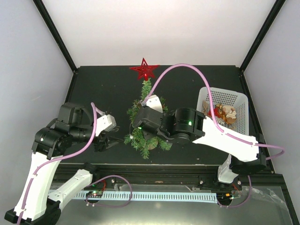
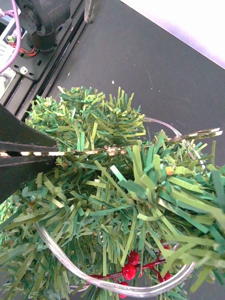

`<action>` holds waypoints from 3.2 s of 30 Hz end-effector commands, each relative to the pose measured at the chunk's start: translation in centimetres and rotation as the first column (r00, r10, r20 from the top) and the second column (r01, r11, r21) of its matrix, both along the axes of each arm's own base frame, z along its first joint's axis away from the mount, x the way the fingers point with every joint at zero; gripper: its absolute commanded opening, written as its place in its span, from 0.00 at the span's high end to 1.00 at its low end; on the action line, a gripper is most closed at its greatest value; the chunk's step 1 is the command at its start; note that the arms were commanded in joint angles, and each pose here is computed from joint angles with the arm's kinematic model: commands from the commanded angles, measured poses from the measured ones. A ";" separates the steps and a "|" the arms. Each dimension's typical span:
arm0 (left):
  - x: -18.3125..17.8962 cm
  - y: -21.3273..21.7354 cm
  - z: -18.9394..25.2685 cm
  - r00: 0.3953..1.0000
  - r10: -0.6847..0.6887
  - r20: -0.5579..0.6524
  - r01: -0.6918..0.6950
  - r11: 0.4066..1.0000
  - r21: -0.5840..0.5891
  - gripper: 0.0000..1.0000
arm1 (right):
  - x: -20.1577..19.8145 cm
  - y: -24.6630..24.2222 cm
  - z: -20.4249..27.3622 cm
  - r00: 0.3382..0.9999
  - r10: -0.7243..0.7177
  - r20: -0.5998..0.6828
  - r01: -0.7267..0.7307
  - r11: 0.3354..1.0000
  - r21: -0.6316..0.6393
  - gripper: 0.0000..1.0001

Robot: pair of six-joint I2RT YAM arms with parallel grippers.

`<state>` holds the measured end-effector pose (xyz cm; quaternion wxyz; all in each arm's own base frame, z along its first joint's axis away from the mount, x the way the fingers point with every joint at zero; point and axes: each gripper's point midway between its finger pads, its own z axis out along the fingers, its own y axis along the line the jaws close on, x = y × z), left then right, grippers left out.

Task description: Decorate the small christmas tree

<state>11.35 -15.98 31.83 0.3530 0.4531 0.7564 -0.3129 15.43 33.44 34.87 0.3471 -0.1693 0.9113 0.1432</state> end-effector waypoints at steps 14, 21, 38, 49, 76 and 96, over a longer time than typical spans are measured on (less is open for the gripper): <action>0.4 0.0 0.0 1.000 0.010 0.007 -0.010 1.000 -0.003 0.42 | 0.5 0.3 0.9 1.000 -0.008 0.014 0.008 0.999 0.037 0.99; 0.6 -0.1 -0.2 1.000 0.010 0.003 -0.010 1.000 -0.001 0.42 | 0.1 1.2 -1.6 1.000 0.013 -0.027 -0.013 1.000 -0.003 0.99; 0.6 -0.1 -0.2 1.000 0.011 0.004 -0.011 1.000 -0.001 0.41 | 0.1 0.2 -2.9 0.999 -0.021 -0.050 0.020 1.000 -0.017 0.99; 0.5 -0.1 -0.2 1.000 0.007 0.005 -0.007 1.000 -0.004 0.41 | 0.2 -1.1 -1.3 0.998 -0.044 -0.033 0.044 0.999 -0.003 0.80; 0.3 0.0 0.0 1.000 0.008 0.017 -0.008 1.000 -0.004 0.42 | -1.1 -0.8 -3.1 0.994 -0.002 -0.109 0.004 1.000 0.018 0.99; 0.3 0.0 -0.1 1.000 0.000 0.013 0.000 1.000 0.001 0.41 | -1.4 -2.5 -2.5 0.992 -0.033 -0.123 0.036 0.999 0.023 0.75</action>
